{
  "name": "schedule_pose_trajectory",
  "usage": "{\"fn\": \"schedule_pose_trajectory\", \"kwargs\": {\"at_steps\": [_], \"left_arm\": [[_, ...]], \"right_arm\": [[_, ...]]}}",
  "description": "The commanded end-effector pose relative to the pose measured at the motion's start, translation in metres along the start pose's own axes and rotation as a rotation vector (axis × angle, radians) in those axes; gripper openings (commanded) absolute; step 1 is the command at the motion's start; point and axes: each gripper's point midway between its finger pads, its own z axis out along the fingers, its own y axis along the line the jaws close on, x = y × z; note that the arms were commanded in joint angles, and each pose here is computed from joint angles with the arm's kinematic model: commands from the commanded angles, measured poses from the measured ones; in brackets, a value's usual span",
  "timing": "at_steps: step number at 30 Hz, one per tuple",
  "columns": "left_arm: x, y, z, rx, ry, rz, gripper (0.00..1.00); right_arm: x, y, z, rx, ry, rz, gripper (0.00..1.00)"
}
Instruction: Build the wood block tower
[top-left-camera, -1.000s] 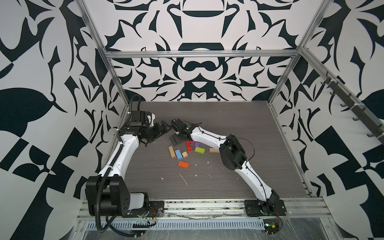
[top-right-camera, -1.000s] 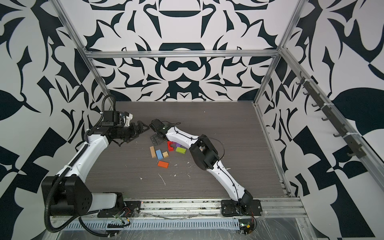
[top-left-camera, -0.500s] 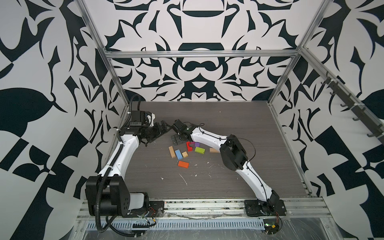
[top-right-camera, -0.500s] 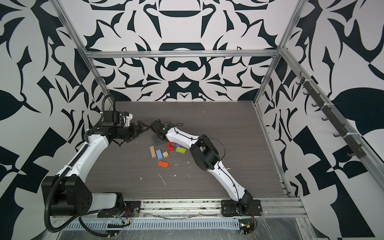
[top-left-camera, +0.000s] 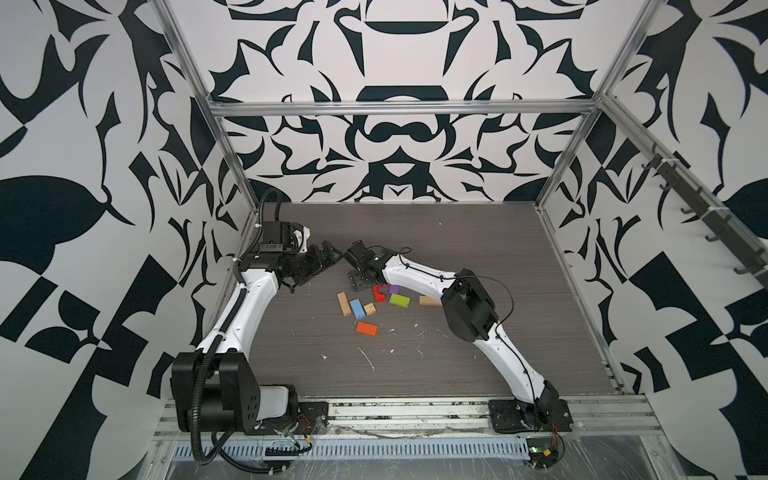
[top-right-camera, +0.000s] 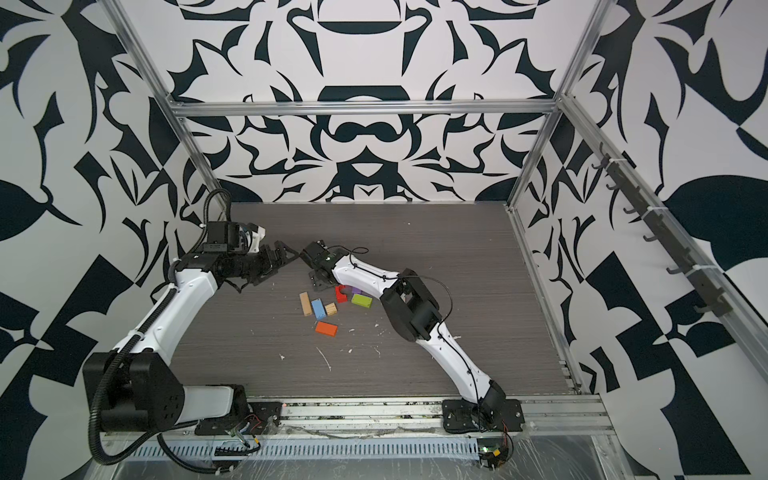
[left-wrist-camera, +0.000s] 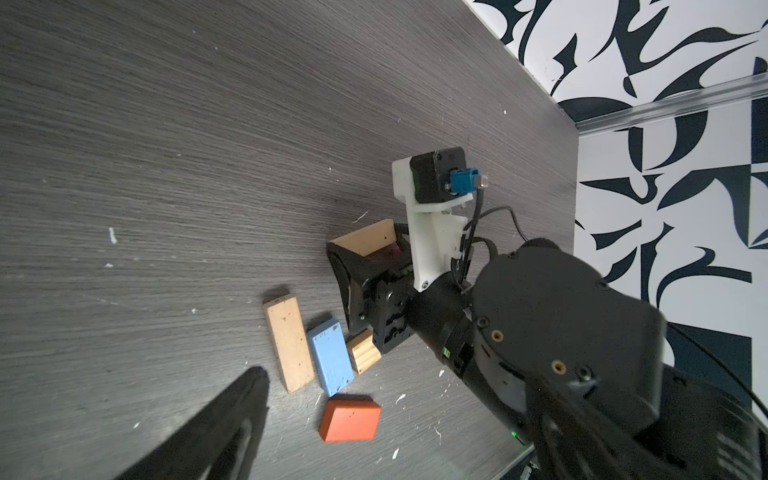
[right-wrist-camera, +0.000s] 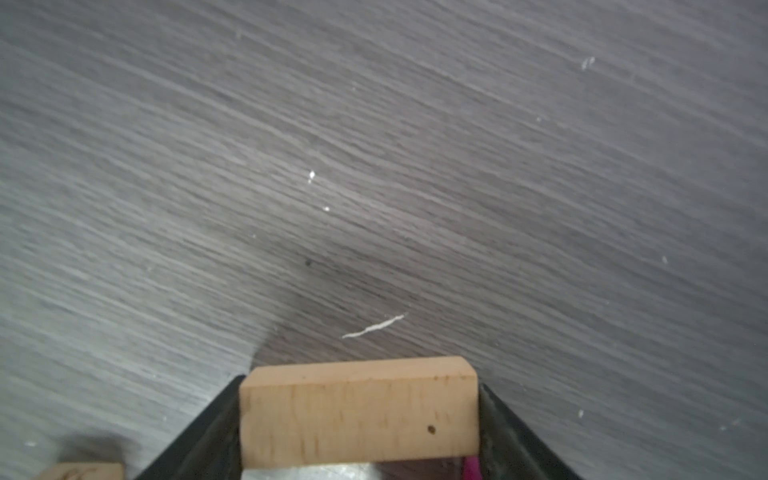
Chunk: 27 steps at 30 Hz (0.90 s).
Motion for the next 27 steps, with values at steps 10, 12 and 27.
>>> {"fn": "schedule_pose_trajectory", "kwargs": {"at_steps": [10,12,27], "left_arm": [[0.008,0.004,0.000,-0.001,0.017,-0.014,0.99],[0.008,0.004,0.000,0.000,0.017,-0.013,0.99],[0.008,-0.002,-0.001,0.034,0.017,-0.007,0.99]], "right_arm": [[-0.016,-0.005,-0.027,0.022,-0.055,-0.007,0.69],[-0.021,-0.007,-0.033,0.031,-0.074,-0.010,0.69],[-0.041,-0.038,-0.072,0.049,-0.148,0.038,0.67]]}}
